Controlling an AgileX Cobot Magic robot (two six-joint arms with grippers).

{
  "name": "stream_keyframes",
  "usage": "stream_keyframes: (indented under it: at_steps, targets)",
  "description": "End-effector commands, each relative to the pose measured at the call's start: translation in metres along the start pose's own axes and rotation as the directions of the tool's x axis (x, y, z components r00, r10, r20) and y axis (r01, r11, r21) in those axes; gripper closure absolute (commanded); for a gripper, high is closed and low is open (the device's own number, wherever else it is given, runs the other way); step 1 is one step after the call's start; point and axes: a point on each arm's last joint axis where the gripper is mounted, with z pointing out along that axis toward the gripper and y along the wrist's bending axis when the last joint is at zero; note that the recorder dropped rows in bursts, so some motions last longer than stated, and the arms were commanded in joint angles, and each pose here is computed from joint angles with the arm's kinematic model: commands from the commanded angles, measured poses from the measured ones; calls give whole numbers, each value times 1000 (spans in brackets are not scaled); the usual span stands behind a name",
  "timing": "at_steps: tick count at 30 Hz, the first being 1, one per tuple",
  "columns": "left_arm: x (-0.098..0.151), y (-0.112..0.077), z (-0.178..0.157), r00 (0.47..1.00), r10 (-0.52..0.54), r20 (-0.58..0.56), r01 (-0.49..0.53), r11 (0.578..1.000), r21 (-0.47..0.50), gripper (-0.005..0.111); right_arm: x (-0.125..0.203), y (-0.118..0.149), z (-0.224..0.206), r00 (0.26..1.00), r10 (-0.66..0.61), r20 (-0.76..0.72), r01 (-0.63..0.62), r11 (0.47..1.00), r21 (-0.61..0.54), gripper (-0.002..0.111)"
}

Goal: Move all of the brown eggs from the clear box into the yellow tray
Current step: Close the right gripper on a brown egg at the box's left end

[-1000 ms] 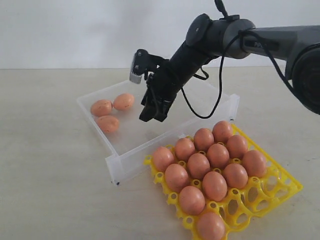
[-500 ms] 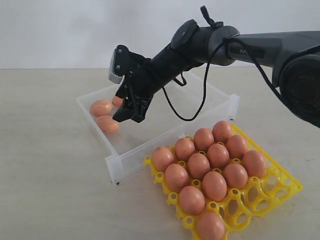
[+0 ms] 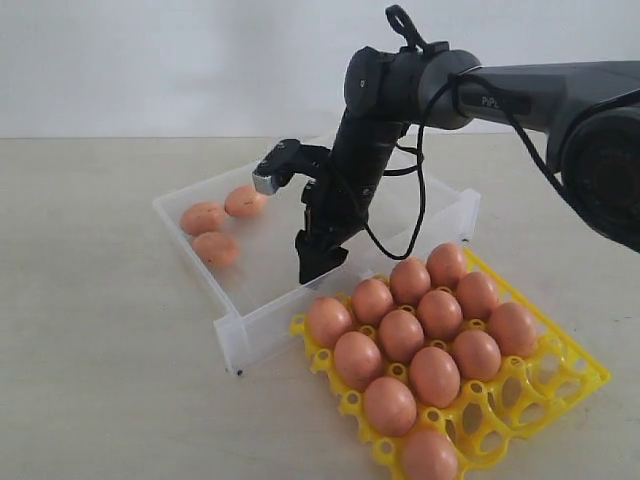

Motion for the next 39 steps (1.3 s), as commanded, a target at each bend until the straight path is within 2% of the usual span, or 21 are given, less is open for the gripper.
stream_keyframes:
  at_steps: [1,2,3,5,7,15,20,23,27,35,39]
  targets:
    - [0,0,0,1000,-4,5,4,1000,-2,103,-9,20,-3,994,61,85,-44,980,-192,45]
    - [0,0,0,1000,-4,5,4,1000,-2,103,-20,30,-3,981,-44,191,89,967,-238,45]
    - [0,0,0,1000,-4,5,4,1000,-2,103,-24,34,-2,969,-85,230,142,959,-245,45]
    - [0,0,0,1000,-4,5,4,1000,-2,103,-36,38,2,957,-121,264,168,972,-162,45]
    - [0,0,0,1000,-4,5,4,1000,-2,103,-46,41,10,949,-205,238,217,976,-23,45]
    - [0,0,0,1000,-4,5,4,1000,-2,103,-74,51,16,899,-338,277,288,935,207,45]
    - [0,0,0,1000,-4,5,4,1000,-2,103,-76,52,16,899,-331,288,275,937,218,45]
    - [0,0,0,1000,-4,5,4,1000,-2,103,-75,54,17,915,-282,289,236,954,184,45]
    - [0,0,0,1000,-4,5,4,1000,-2,103,-73,57,18,920,-290,264,256,954,158,45]
    - [0,0,0,1000,-4,5,4,1000,-2,103,-79,50,15,855,-450,257,374,879,296,45]
    - [0,0,0,1000,-4,5,4,1000,-2,103,-79,49,15,823,-518,234,437,840,321,45]
